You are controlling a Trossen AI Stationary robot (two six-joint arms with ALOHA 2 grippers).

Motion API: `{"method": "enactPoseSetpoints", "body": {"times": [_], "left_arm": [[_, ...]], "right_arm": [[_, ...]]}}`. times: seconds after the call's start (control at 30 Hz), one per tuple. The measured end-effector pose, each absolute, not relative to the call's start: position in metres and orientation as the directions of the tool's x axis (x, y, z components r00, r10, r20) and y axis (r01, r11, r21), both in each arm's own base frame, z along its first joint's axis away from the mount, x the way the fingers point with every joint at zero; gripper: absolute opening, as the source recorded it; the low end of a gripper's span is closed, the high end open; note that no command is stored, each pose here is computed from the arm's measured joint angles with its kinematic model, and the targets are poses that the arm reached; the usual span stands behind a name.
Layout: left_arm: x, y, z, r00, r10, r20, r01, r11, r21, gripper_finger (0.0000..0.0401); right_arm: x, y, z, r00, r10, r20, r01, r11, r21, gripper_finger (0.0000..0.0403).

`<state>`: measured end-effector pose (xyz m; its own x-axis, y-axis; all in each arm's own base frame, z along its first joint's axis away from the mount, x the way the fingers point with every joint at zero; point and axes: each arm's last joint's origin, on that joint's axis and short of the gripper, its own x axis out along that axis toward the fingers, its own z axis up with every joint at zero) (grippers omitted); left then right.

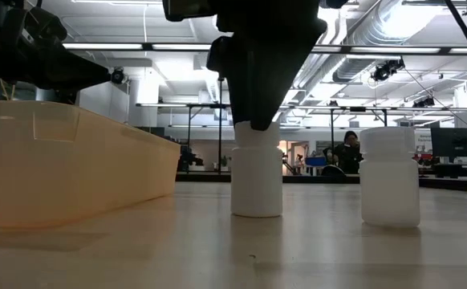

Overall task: Pick and place pill bottles into a basket
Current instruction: Put the white pill bottle into the orange bin

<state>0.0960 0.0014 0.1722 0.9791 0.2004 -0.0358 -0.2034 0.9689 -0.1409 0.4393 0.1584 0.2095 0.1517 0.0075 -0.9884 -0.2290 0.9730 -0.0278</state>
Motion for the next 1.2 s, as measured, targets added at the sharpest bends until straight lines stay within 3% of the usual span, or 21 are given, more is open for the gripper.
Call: {"method": "enactPoseSetpoints", "body": {"times": [0.5, 0.6, 0.77, 1.13, 1.2], "left_arm": [[0.096, 0.001, 0.172, 0.979, 0.2, -0.036, -0.203, 0.969, -0.141, 0.0111], [0.096, 0.001, 0.172, 0.979, 0.2, -0.036, -0.203, 0.969, -0.141, 0.0111], [0.096, 0.001, 0.172, 0.979, 0.2, -0.036, -0.203, 0.969, -0.141, 0.0111], [0.096, 0.001, 0.172, 0.979, 0.2, -0.036, -0.203, 0.969, -0.141, 0.0111], [0.096, 0.001, 0.172, 0.979, 0.2, -0.037, -0.203, 0.969, -0.141, 0.0111]], "right_arm": [[0.437, 0.156, 0.195, 0.115, 0.023, -0.993, -0.248, 0.969, -0.006, 0.0173], [0.438, 0.154, 0.199, 0.121, 0.01, -0.993, -0.263, 0.965, -0.022, 0.0149], [0.444, 0.142, 0.218, 0.157, -0.041, -0.987, -0.305, 0.948, -0.088, 0.0147], [0.474, 0.113, 0.277, 0.479, -0.112, -0.871, -0.301, 0.911, -0.283, 0.0156], [0.481, 0.111, 0.281, 0.542, -0.066, -0.838, -0.317, 0.907, -0.276, 0.015]]}}
